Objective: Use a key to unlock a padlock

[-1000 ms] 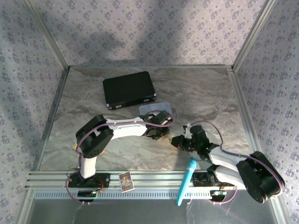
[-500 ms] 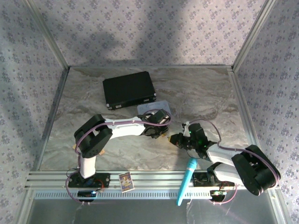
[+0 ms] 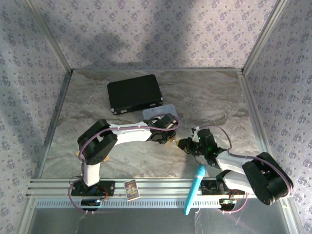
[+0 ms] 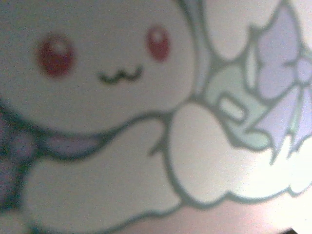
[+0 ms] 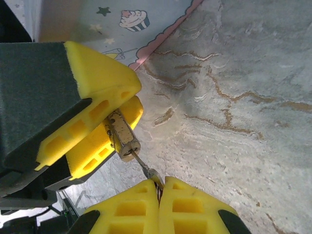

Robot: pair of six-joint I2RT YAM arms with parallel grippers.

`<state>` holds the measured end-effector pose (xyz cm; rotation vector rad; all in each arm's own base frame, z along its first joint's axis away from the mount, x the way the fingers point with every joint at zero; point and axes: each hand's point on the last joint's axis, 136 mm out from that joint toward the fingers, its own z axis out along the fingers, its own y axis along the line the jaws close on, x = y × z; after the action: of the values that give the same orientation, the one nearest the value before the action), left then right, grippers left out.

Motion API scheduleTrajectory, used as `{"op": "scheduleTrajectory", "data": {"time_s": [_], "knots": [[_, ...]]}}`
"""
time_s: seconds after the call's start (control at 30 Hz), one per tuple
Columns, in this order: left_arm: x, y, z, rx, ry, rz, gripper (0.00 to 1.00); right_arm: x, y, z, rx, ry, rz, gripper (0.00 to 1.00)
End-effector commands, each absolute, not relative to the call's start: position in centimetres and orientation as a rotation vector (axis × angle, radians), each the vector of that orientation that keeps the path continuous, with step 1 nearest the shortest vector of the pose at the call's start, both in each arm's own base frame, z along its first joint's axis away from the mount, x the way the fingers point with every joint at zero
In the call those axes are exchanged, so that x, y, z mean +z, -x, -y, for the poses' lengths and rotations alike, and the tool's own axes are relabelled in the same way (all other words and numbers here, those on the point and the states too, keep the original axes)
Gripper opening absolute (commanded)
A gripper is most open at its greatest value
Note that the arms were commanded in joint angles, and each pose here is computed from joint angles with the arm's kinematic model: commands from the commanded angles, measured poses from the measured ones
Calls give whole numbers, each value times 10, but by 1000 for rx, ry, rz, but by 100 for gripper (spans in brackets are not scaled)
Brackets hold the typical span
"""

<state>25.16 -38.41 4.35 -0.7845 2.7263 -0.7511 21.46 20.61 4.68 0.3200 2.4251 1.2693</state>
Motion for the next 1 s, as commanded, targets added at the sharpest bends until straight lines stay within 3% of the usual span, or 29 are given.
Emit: {"op": "scheduleTrajectory", "data": {"time_s": [0.0,0.7,0.97], "knots": [[20,-224,379,-708,971,-2843,9,69,-233,-218,1322,-310,-2332,0],[23,-214,393,-606,772,-2907,8,71,-246,-242,1336,-236,-2348,0],[13,-204,389,-565,728,-2940,8,62,-248,-220,1297,-312,-2364,0]]}}
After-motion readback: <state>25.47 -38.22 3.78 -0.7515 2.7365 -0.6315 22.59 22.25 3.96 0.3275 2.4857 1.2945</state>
